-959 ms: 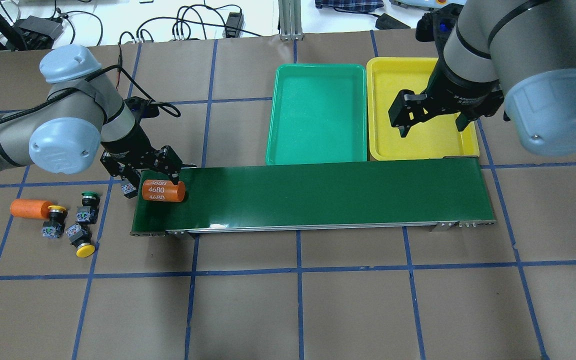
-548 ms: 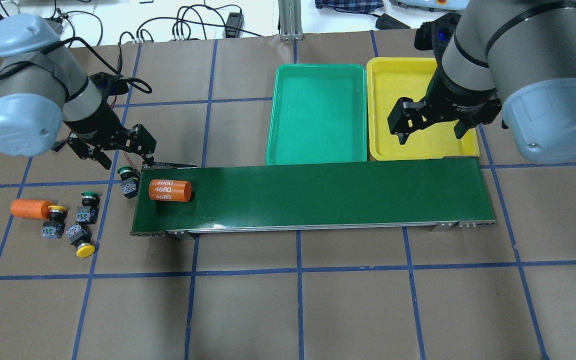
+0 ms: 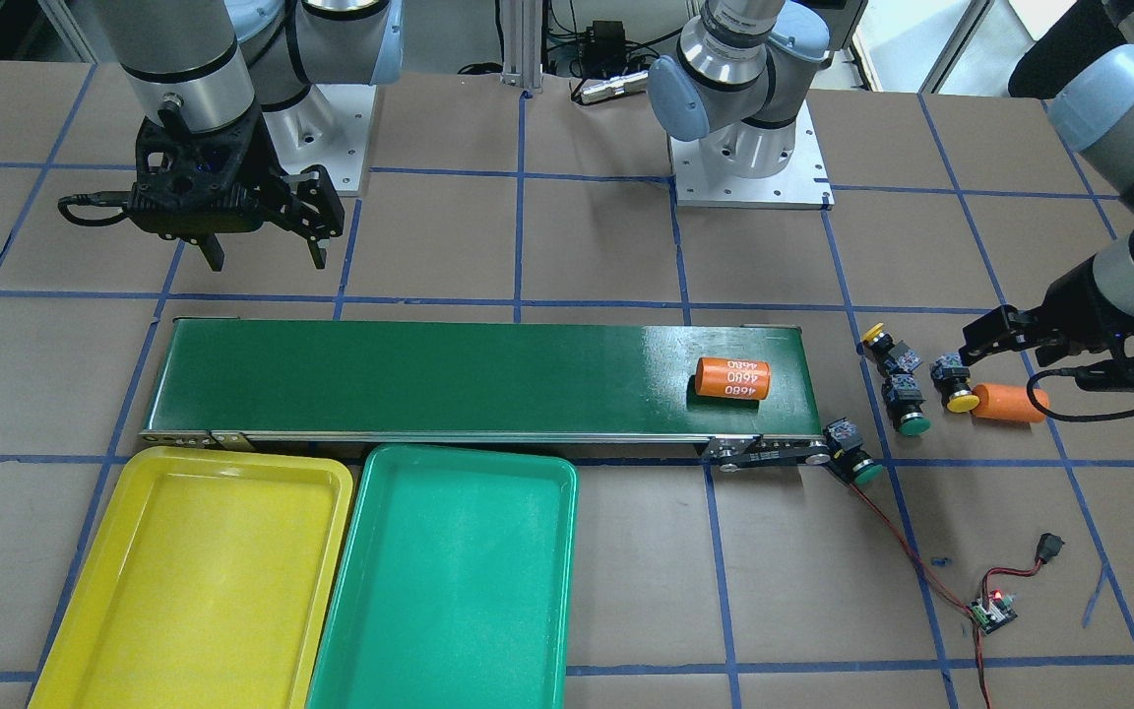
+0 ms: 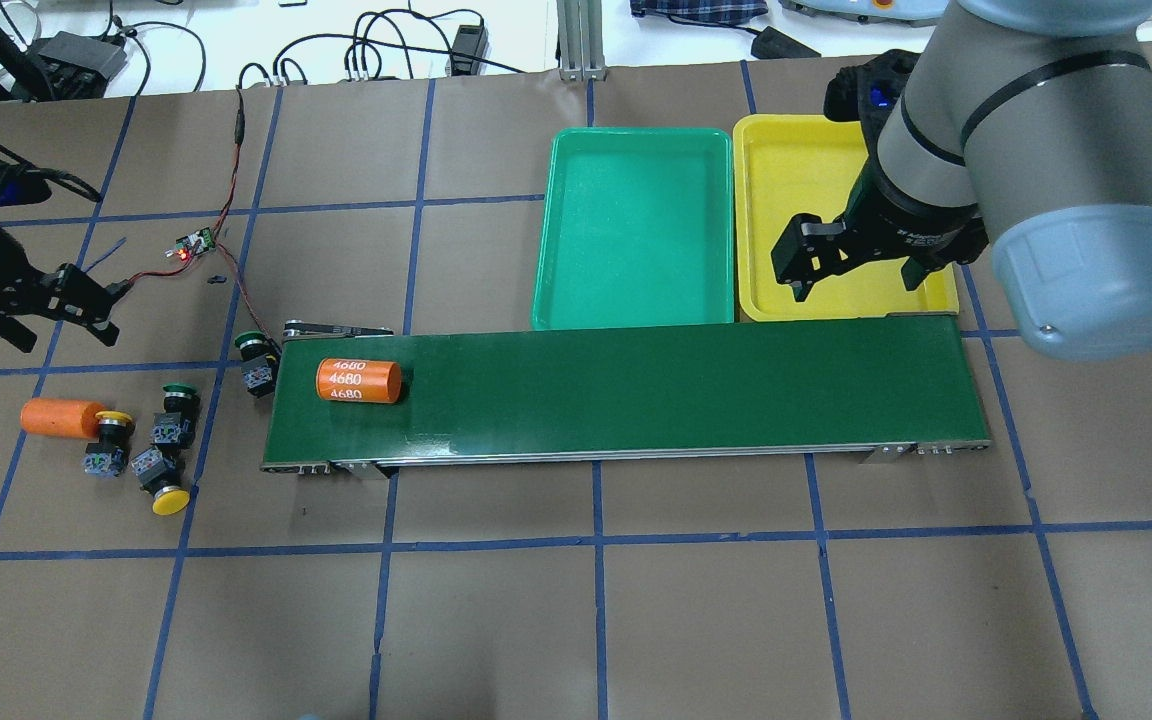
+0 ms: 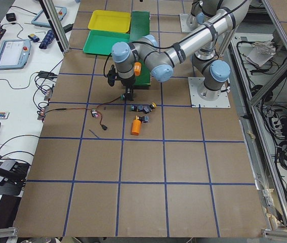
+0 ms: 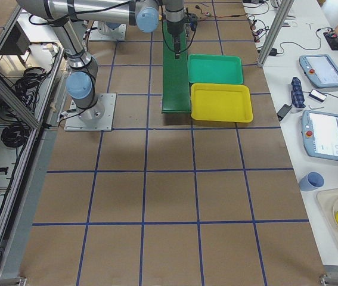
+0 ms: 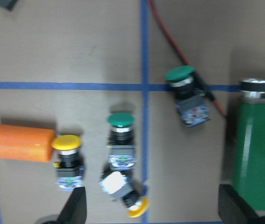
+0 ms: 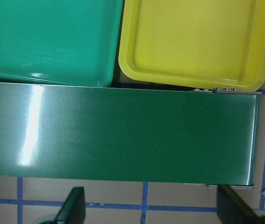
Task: Sort buttons by color to trays
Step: 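Open the left gripper to release the cell and withdraw, then lower the left gripper and grasp the second orange cell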
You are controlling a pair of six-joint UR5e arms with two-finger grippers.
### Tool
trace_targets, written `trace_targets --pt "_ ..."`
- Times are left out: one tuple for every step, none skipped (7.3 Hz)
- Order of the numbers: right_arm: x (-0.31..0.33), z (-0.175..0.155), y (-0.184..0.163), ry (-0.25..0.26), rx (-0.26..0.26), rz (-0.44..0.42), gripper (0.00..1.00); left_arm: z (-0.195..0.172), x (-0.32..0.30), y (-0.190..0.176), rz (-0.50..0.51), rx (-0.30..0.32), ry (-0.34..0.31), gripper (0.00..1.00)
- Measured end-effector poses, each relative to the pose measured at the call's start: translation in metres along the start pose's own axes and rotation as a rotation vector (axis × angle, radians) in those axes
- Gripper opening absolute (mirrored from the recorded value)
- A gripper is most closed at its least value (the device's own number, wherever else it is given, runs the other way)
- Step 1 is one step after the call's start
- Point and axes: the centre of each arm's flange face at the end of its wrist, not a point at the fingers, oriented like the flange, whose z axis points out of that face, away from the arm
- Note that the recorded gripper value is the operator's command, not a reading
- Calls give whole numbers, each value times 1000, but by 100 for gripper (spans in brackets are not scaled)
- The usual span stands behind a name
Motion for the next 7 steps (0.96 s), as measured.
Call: trace_targets --pt "0 0 0 0 2 0 100 18 -25 3 42 12 -28 100" --pt "0 0 0 0 2 3 100 39 -44 4 91 42 -64 100" --pt "0 0 1 4 2 7 100 59 -54 6 120 64 -92 100" --pt "1 0 1 10 1 10 100 73 -58 6 134 69 -99 100" --pt "2 -1 1 15 0 8 100 83 -61 4 141 65 -96 100" --pt "2 -1 0 17 -2 6 100 92 -65 3 146 58 -88 100" --pt "2 -2 0 19 0 5 100 100 -72 4 146 49 -77 100"
